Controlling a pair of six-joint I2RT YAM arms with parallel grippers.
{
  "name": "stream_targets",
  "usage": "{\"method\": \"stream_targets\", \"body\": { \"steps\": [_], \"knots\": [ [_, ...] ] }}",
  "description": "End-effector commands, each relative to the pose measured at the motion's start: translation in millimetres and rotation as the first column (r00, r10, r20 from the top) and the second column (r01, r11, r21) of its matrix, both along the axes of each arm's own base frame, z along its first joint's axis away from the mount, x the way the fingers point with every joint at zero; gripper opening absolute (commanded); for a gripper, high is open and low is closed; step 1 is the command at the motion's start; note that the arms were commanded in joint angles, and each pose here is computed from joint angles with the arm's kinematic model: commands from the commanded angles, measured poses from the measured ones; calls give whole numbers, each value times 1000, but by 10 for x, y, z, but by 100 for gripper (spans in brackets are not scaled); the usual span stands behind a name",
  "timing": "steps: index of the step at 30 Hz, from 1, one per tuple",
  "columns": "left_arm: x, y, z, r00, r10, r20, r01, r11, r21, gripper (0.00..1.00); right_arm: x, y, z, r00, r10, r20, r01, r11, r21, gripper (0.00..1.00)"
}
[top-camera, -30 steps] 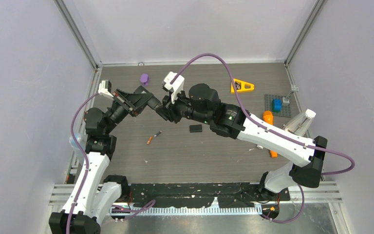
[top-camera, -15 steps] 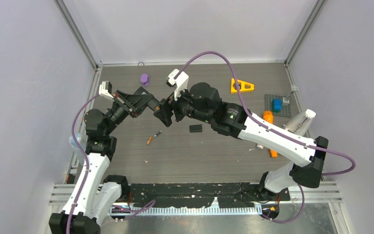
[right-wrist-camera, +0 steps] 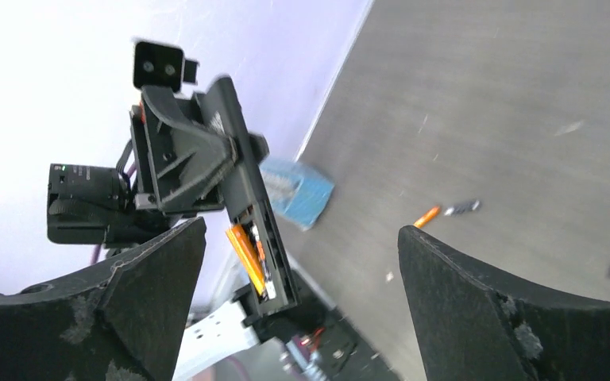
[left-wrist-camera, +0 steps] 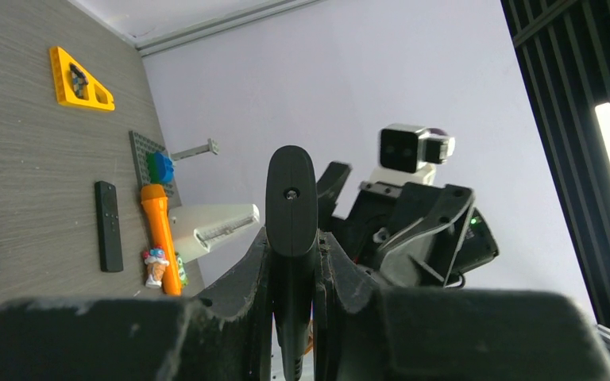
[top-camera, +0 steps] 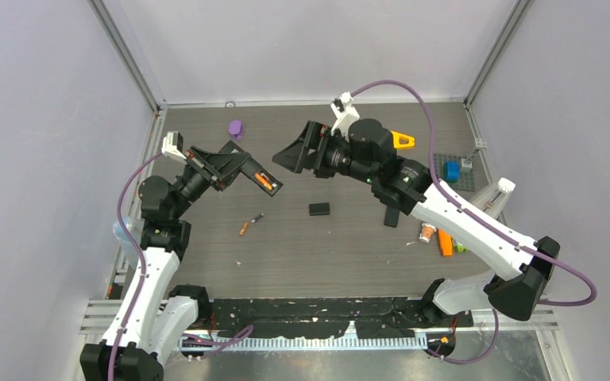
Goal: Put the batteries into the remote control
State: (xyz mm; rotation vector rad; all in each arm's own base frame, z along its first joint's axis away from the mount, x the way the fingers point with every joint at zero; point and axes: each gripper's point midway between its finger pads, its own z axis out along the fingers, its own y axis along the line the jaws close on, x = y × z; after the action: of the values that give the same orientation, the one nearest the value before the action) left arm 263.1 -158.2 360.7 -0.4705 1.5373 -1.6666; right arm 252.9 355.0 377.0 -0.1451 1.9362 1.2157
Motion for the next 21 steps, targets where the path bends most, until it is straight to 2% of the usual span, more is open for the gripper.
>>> {"method": "stream_targets", "body": {
  "steps": [1,9,21],
  "knots": [
    [-12,9,192,996,12,92,-12,1000,0,0,-228,160,22,973,71,-221,-26,979,200,95],
    [13,5,110,998,9,64,-10,1000,3,0,-233,326,19,947,131,-293,-43,957,288,96],
    [6,-15,84,998,-6,70,5,1000,16,0,-293,613,-120,905,219,-366,-119,954,275,96]
  ]
}}
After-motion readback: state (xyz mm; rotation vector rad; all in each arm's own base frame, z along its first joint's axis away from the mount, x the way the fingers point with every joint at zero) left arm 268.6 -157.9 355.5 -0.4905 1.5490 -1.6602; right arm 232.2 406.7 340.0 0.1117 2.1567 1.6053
